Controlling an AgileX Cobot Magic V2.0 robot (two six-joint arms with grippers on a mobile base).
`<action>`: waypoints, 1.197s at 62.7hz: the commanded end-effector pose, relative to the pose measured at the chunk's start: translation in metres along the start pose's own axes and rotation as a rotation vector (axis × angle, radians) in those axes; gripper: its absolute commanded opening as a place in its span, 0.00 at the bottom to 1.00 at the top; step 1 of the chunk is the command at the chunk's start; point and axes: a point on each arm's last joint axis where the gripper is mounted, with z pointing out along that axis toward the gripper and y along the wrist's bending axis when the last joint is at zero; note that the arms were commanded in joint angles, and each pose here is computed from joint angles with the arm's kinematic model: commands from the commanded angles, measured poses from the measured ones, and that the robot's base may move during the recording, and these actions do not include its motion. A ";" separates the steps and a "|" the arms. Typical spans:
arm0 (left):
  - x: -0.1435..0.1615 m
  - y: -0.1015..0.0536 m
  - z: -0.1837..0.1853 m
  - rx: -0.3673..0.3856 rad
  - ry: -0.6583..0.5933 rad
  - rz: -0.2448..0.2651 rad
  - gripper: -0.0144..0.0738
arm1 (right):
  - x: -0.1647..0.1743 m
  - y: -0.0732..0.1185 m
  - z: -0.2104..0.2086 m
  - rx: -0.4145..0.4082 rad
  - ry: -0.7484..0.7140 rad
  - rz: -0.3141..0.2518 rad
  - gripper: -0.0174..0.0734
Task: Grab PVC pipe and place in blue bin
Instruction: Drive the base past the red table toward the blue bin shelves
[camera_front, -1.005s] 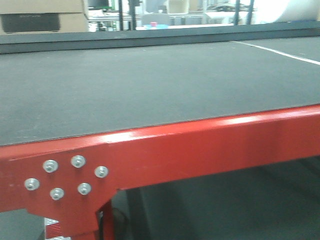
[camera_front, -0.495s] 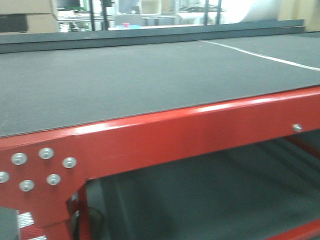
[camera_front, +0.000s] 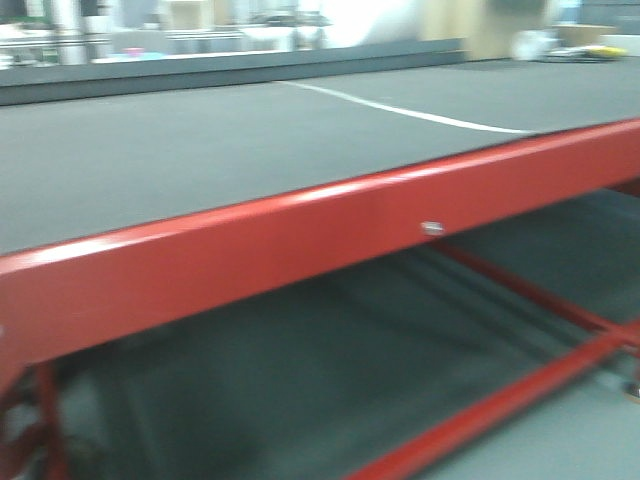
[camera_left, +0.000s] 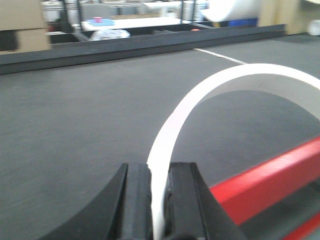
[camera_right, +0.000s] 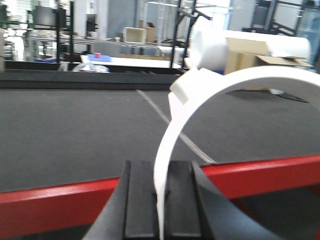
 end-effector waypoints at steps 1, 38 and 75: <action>-0.002 0.000 -0.001 -0.004 -0.020 -0.008 0.04 | -0.003 -0.001 -0.001 0.009 -0.035 -0.010 0.02; -0.002 0.000 -0.001 -0.004 -0.020 -0.008 0.04 | -0.003 -0.001 -0.001 0.009 -0.035 -0.010 0.02; -0.002 0.000 -0.001 -0.004 -0.020 -0.008 0.04 | -0.003 -0.001 -0.001 0.009 -0.035 -0.010 0.02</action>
